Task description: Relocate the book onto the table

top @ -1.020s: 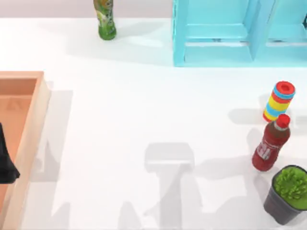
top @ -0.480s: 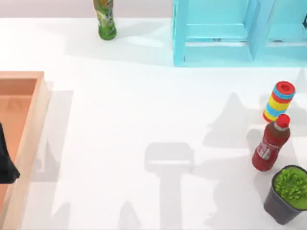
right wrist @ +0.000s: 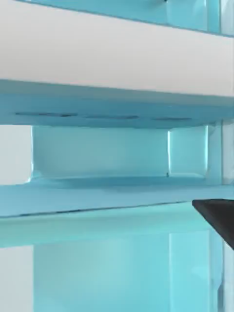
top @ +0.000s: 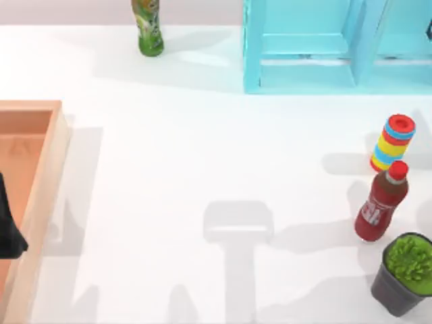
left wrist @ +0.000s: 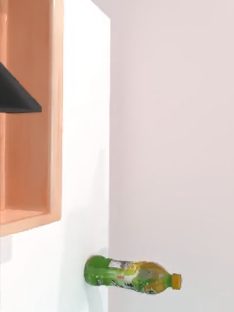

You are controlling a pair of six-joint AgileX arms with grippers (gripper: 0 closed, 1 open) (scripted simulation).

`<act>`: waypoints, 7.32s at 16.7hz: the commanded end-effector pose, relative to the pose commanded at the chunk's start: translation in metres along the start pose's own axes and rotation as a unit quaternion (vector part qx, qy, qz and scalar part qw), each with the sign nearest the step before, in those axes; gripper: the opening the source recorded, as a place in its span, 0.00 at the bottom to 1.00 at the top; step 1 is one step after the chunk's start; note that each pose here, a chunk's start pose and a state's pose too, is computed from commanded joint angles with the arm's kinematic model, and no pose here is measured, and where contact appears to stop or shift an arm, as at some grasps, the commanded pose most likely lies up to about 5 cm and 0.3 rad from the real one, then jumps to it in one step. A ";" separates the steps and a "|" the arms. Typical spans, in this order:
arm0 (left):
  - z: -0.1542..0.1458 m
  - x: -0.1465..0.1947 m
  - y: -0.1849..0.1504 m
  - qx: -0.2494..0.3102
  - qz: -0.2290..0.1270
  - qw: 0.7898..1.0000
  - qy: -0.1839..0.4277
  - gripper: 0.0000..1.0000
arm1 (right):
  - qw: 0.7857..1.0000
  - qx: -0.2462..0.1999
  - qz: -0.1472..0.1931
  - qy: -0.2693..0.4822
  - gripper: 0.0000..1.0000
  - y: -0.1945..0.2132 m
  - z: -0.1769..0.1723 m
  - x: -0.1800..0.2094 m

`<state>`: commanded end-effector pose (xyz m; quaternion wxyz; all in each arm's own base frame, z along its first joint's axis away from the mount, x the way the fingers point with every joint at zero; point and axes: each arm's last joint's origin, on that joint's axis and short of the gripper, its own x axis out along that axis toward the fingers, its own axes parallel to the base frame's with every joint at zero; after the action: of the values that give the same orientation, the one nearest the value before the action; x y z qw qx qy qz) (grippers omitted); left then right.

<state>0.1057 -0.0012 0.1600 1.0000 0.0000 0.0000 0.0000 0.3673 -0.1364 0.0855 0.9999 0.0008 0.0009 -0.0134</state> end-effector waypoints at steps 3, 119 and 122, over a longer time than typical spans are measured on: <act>0.000 0.000 0.000 0.000 0.000 1.000 0.000 1.00 | 1.000 0.001 -0.005 0.000 1.00 -0.009 -0.016 0.001; 0.000 0.000 0.000 0.000 0.000 1.000 0.000 1.00 | 0.702 -0.689 0.179 0.009 0.00 0.458 0.032 -0.236; 0.000 0.000 0.000 0.000 0.000 1.000 0.000 1.00 | 0.703 -0.689 0.178 0.009 0.00 0.457 0.018 -0.236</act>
<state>0.1057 -0.0012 0.1600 1.0000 0.0000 0.0000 0.0000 0.1442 0.3270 0.1048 0.7056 -0.6878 0.0183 0.1696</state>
